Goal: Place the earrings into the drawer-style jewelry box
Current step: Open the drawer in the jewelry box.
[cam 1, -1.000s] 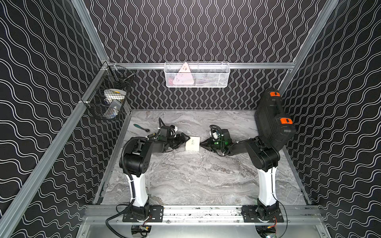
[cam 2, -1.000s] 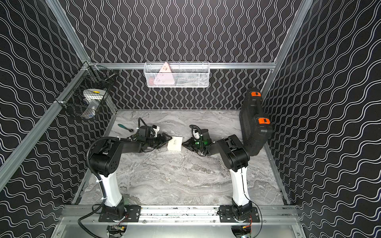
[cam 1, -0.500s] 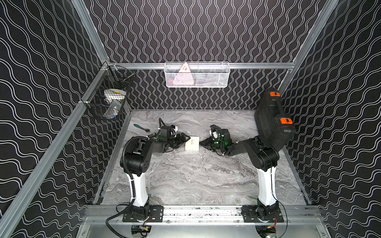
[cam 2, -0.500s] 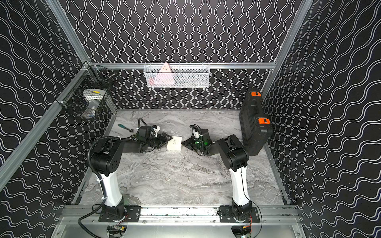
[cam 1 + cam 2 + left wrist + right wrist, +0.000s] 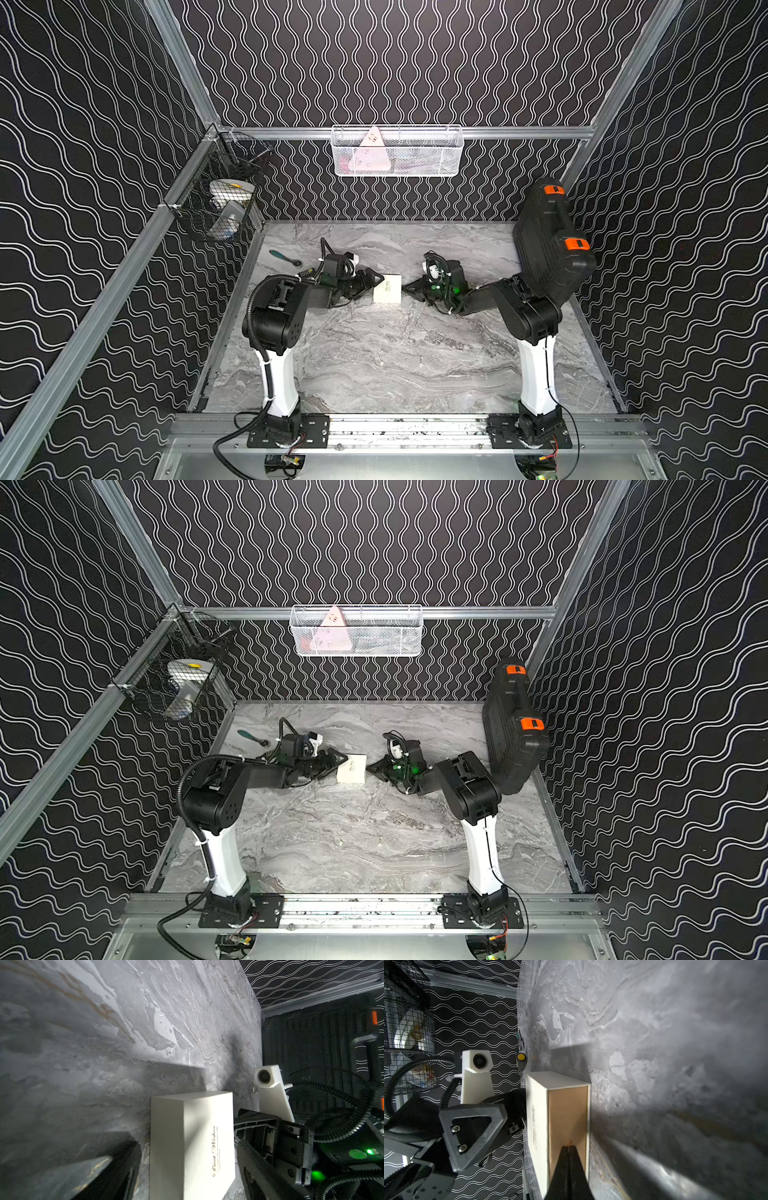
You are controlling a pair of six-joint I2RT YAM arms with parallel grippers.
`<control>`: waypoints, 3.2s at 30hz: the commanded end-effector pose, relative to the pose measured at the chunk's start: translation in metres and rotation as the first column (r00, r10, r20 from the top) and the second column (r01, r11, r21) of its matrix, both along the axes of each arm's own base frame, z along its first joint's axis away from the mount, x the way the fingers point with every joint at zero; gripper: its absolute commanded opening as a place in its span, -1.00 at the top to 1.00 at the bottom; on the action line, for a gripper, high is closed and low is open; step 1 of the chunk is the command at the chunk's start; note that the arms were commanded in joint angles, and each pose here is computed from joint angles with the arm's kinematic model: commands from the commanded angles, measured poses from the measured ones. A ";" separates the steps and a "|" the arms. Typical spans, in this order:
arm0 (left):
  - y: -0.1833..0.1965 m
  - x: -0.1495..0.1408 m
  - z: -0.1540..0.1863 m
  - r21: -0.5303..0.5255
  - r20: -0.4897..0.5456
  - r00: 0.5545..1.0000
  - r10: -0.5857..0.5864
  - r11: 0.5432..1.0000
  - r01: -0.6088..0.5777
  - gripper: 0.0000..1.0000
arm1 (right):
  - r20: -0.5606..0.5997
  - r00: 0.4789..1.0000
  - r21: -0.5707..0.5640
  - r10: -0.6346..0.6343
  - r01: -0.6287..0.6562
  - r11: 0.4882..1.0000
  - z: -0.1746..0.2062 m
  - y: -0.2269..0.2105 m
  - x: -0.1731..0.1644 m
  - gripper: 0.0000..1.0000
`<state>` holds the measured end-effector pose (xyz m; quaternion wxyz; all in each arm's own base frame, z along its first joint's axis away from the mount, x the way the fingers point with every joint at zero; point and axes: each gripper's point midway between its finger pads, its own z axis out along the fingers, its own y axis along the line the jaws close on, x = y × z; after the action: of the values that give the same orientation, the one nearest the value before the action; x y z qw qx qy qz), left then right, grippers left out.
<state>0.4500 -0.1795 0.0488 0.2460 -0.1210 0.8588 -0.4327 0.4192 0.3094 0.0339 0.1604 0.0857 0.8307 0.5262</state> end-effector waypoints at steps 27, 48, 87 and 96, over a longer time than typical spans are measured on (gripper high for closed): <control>0.019 -0.028 -0.055 0.488 -0.233 0.972 -0.006 0.864 0.122 -0.13 | 0.016 1.000 -0.111 -0.010 0.012 0.994 -0.003 -0.016 0.000 1.00; 0.016 -0.028 -0.057 0.474 -0.238 0.971 -0.013 0.871 0.127 -0.34 | 0.024 0.996 -0.152 -0.088 0.091 0.984 -0.006 -0.064 0.005 1.00; 0.015 -0.023 -0.051 0.480 -0.217 0.976 -0.025 0.867 0.130 -0.32 | 0.040 0.989 -0.192 -0.141 0.146 0.970 -0.004 -0.101 0.005 1.00; 0.016 -0.022 -0.049 0.482 -0.213 0.977 -0.027 0.867 0.129 -0.34 | 0.042 0.988 -0.190 -0.147 0.152 0.970 -0.003 -0.103 0.006 1.00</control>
<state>0.4567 -0.1922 0.0326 0.2262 -0.0373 0.9342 -0.2733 0.4212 0.2087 0.0276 0.2090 0.1227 0.8686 0.4321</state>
